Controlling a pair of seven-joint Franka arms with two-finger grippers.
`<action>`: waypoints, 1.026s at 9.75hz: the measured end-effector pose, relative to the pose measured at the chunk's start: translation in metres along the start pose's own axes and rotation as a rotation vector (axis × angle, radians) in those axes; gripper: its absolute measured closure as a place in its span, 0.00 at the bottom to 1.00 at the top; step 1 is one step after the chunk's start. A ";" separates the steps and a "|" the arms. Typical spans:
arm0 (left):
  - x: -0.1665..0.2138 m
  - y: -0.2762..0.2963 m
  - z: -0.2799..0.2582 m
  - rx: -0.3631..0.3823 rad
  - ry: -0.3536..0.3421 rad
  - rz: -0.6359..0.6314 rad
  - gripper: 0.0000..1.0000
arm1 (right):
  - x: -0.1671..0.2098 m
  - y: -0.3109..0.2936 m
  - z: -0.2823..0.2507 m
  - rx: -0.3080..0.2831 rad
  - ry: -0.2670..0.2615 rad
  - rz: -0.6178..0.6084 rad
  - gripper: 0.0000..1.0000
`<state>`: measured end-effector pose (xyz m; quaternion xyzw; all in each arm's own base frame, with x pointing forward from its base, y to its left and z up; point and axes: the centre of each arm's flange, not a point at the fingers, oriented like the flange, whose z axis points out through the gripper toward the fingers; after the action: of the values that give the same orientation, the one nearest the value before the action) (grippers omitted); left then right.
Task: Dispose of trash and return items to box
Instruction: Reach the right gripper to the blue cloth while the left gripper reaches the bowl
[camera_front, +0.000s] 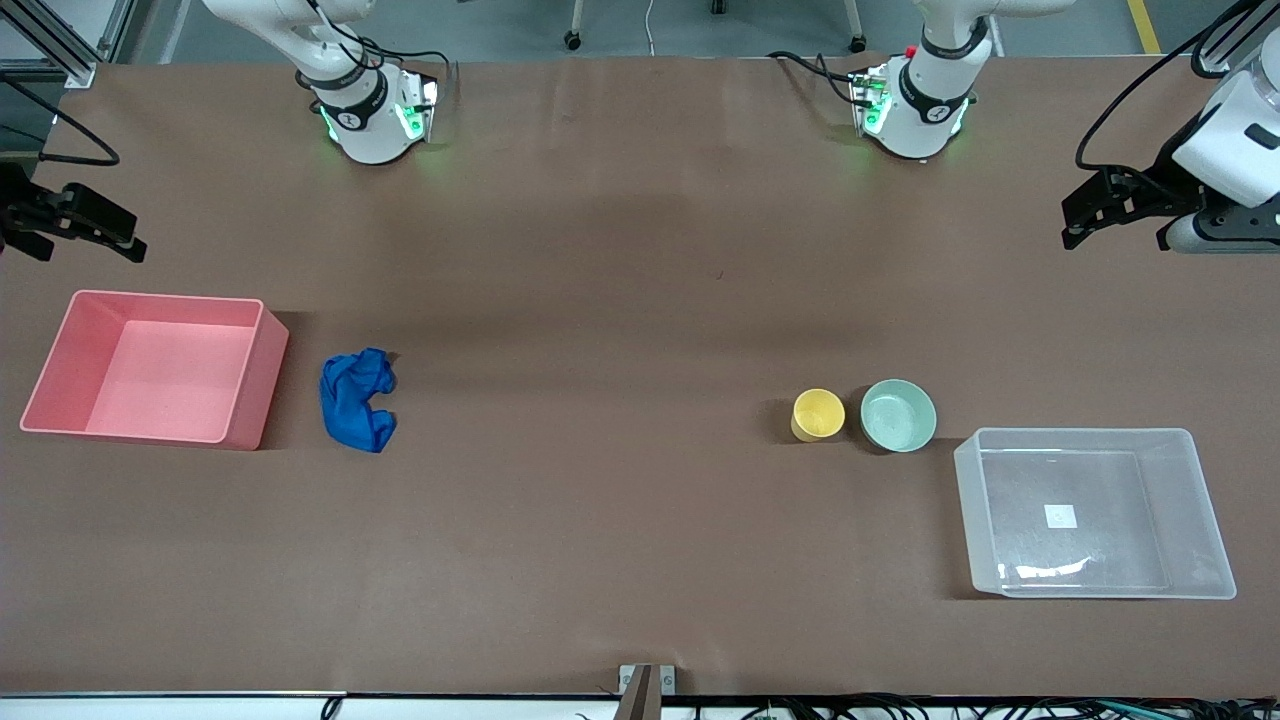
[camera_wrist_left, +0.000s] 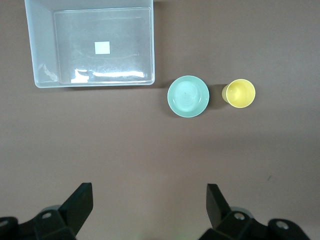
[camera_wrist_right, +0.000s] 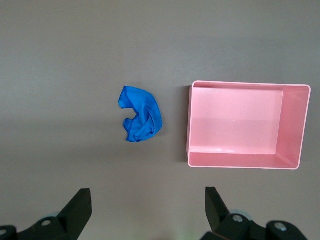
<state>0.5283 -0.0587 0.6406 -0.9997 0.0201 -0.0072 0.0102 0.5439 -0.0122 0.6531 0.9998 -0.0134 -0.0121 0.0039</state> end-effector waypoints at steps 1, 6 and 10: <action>0.000 0.000 -0.002 0.000 0.004 0.000 0.00 | 0.000 0.000 0.000 0.000 0.000 0.000 0.00; 0.015 0.000 0.019 0.001 -0.033 -0.004 0.00 | 0.008 0.004 0.025 0.000 -0.004 0.007 0.00; 0.058 0.006 0.121 0.012 -0.091 -0.241 0.00 | 0.026 0.015 0.124 0.000 0.001 0.026 0.00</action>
<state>0.5879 -0.0650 0.5200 -0.9941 -0.1007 0.0371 0.0160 0.5669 -0.0285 0.5289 0.9996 -0.0263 -0.0117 0.0041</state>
